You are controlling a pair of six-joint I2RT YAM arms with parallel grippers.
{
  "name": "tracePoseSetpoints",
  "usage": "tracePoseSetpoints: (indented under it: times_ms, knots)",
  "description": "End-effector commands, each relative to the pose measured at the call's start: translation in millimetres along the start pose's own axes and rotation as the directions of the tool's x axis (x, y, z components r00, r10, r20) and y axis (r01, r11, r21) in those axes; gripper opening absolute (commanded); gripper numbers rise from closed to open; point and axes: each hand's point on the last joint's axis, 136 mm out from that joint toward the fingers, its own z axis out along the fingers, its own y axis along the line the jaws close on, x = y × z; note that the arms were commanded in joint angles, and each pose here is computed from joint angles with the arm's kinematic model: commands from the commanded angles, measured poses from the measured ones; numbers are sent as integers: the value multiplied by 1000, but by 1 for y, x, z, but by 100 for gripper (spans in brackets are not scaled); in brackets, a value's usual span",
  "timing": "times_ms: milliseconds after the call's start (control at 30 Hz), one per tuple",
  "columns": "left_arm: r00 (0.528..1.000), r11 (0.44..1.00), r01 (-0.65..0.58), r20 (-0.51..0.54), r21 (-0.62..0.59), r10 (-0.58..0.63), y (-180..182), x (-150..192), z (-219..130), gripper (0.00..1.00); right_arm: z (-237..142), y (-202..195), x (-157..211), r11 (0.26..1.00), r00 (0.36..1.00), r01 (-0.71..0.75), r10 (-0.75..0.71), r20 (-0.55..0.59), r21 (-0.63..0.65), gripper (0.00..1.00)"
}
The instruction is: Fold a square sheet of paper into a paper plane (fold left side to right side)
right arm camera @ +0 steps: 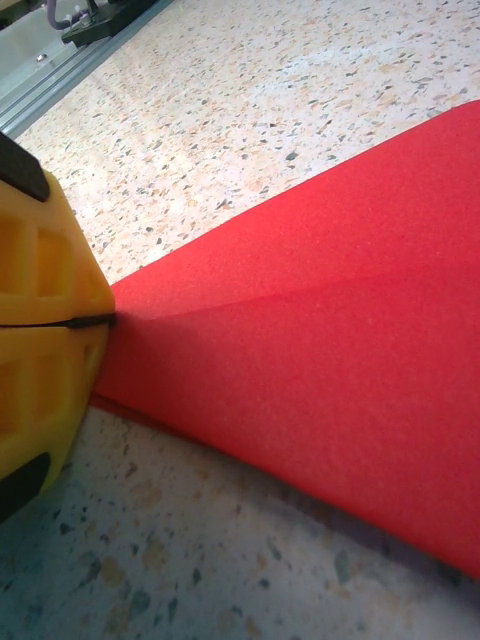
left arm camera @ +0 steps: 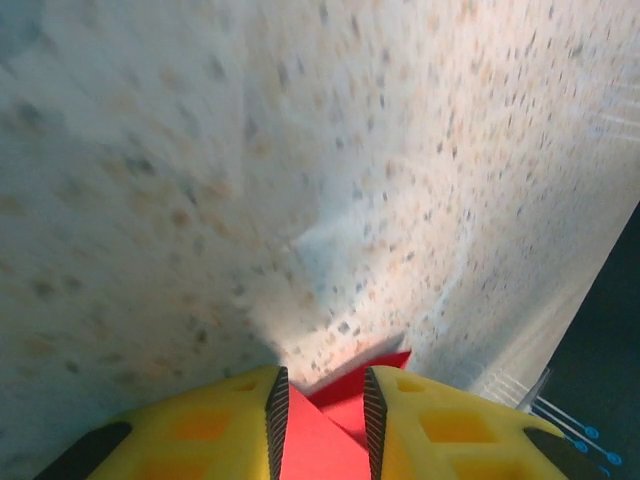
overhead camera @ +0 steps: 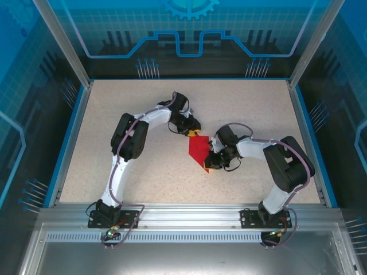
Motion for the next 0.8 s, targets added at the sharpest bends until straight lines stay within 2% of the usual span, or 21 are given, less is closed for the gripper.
tracePoseSetpoints:
  times_ms: [0, 167, 300, 367, 533, 767]
  knots:
    - [993, 998, -16, 113, -66, 23, 23, -36, -21, 32, 17, -68, 58, 956, 979, -86, 134, -153, 281, 6]
    - [974, 993, -106, 194, -45, 113, -5, -24, -69, 34, 14, -66, 52, 957, 982, -91, 133, -136, 274, 5]
    - [963, 988, -151, 228, 12, 144, -23, 7, -92, 34, 12, -64, 50, 958, 983, -86, 126, -131, 273, 6]
    - [962, 983, -184, 208, 17, 177, -29, 29, -87, 34, 12, -64, 50, 958, 984, -84, 124, -131, 275, 6]
    - [962, 967, -256, 104, 13, 253, -42, 80, -45, 33, 11, -64, 48, 958, 984, -83, 122, -129, 276, 5]
    - [967, 967, -254, 24, -6, 254, -40, 85, 4, 32, 11, -63, 46, 957, 984, -79, 120, -131, 278, 5]
